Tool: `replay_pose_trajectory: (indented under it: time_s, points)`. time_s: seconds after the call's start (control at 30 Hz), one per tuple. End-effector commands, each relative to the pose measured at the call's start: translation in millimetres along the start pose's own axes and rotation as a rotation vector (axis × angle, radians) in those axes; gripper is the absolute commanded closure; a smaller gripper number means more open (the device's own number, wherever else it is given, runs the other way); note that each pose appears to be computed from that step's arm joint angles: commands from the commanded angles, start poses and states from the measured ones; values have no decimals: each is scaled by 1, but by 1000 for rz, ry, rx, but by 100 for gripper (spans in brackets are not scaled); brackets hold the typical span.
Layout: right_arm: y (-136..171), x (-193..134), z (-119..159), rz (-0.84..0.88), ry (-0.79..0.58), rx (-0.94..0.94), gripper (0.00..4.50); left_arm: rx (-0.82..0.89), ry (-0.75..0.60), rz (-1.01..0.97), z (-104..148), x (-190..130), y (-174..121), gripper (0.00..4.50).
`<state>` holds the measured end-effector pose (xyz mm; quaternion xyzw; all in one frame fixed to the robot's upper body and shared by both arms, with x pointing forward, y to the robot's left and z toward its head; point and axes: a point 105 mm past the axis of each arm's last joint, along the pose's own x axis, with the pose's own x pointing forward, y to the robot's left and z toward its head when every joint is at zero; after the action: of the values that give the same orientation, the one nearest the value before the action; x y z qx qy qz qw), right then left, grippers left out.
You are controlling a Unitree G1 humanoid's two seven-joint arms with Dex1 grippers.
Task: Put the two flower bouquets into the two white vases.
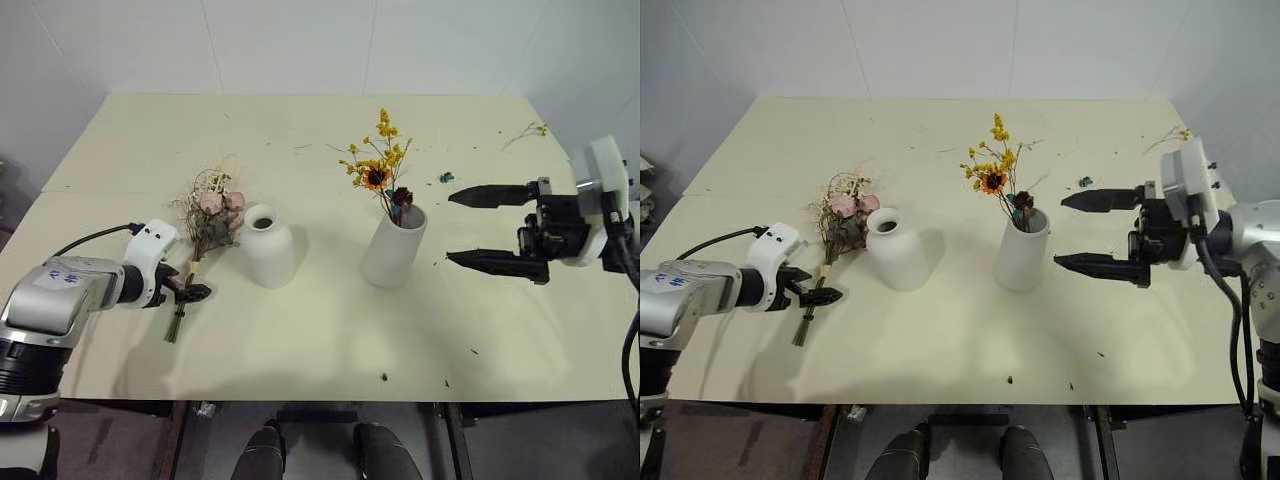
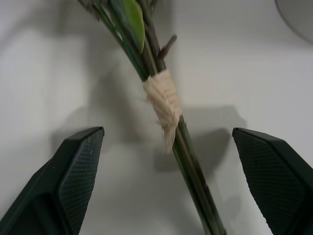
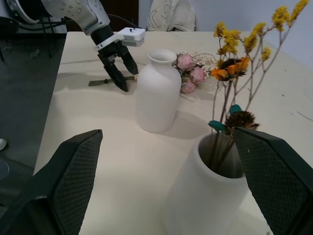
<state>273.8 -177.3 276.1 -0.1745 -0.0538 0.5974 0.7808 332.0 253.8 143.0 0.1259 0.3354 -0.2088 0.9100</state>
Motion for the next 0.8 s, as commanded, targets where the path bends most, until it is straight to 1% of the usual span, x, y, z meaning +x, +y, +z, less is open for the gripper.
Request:
replay_pose_trajectory:
  time_s: [0.03, 0.13, 0.23, 0.27, 0.3, 0.33, 0.4, 0.43, 0.47, 0.57, 0.6, 0.63, 0.7, 0.73, 0.8]
  points:
    - [2, -7, 12, -15, -10, -42, 0, -13, 13, 19, -4, -1, 7, 89]
    - [1, -8, 12, -20, -5, -44, 0, -23, 9, 21, -4, -6, 10, 190]
    - [0, -7, 15, -25, -27, -70, 0, 6, -21, 71, 0, -12, 23, 279]
    - [0, -7, 16, -25, -34, -74, 0, 15, -30, 88, 1, -13, 27, 316]
    - [0, -7, 15, -27, -37, -69, 0, 16, -48, 108, 4, -14, 31, 342]
    - [0, -6, 16, -26, -40, -66, 0, 12, -75, 127, 7, -15, 36, 379]
    - [-2, -4, 16, -34, -49, -67, 0, 15, -179, 132, 21, -18, 42, 440]
    - [-4, -4, 15, -45, -55, -71, 0, 21, -254, 146, 31, -21, 45, 448]
    - [-6, -4, 15, -54, -58, -73, 0, 25, -304, 157, 38, -23, 47, 448]
    - [-6, -5, 7, -66, -53, -65, 0, 13, -535, 145, 68, -37, 48, 448]
    - [-4, -5, 4, -67, -52, -60, 0, 10, -666, 135, 84, -49, 48, 448]
    - [-4, -6, 2, -69, -52, -57, 0, 10, -751, 131, 94, -57, 47, 448]
    - [-5, -5, -1, -91, -61, -45, 0, 32, -1019, 81, 122, -89, 38, 448]
    - [-7, -5, -1, -100, -65, -42, 0, 34, -1098, 60, 129, -98, 35, 448]
    - [-8, -2, -4, -115, -72, -34, 0, 12, -1270, -71, 144, -117, 19, 448]
